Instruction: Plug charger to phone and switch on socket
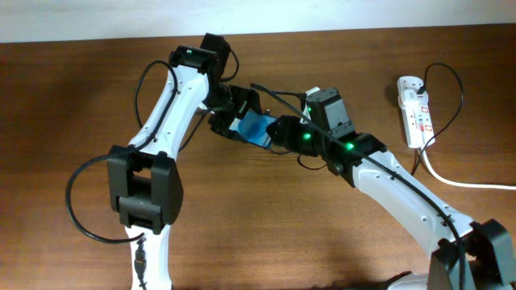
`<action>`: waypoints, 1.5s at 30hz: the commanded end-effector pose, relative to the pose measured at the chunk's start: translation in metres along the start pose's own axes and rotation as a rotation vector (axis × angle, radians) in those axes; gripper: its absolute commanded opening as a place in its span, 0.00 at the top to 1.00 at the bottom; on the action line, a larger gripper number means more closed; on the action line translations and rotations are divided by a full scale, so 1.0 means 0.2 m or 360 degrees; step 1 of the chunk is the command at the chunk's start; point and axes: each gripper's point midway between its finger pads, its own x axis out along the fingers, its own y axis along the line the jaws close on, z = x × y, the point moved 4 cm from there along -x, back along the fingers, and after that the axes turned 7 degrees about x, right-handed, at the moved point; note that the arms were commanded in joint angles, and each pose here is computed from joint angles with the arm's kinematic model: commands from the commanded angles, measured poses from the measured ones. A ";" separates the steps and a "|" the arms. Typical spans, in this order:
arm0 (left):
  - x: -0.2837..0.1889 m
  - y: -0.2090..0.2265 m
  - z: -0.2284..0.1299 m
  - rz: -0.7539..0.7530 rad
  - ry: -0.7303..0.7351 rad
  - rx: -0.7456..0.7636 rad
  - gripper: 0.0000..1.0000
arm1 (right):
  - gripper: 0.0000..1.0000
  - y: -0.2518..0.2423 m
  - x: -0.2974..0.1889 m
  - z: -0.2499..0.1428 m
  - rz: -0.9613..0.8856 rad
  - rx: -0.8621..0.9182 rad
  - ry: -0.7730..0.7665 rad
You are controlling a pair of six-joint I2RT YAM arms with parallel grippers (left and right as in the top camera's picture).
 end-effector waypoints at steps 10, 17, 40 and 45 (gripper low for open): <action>-0.03 -0.06 -0.11 -0.0078 0.0111 -0.0004 1.00 | 0.70 0.05 0.10 0.00 0.0040 0.0025 -0.0034; -0.03 -0.06 -0.12 -0.0083 0.0133 -0.0005 1.00 | 0.71 0.07 0.11 -0.03 0.0054 0.0016 -0.0016; -0.04 -0.06 -0.09 -0.0095 0.0123 -0.0021 0.36 | 0.96 -0.04 0.08 0.03 -0.0020 0.0125 0.0014; -0.11 -0.14 -0.03 -0.0316 0.0134 0.0491 0.36 | 0.96 -0.11 -0.13 0.19 -0.0021 0.0183 -0.0104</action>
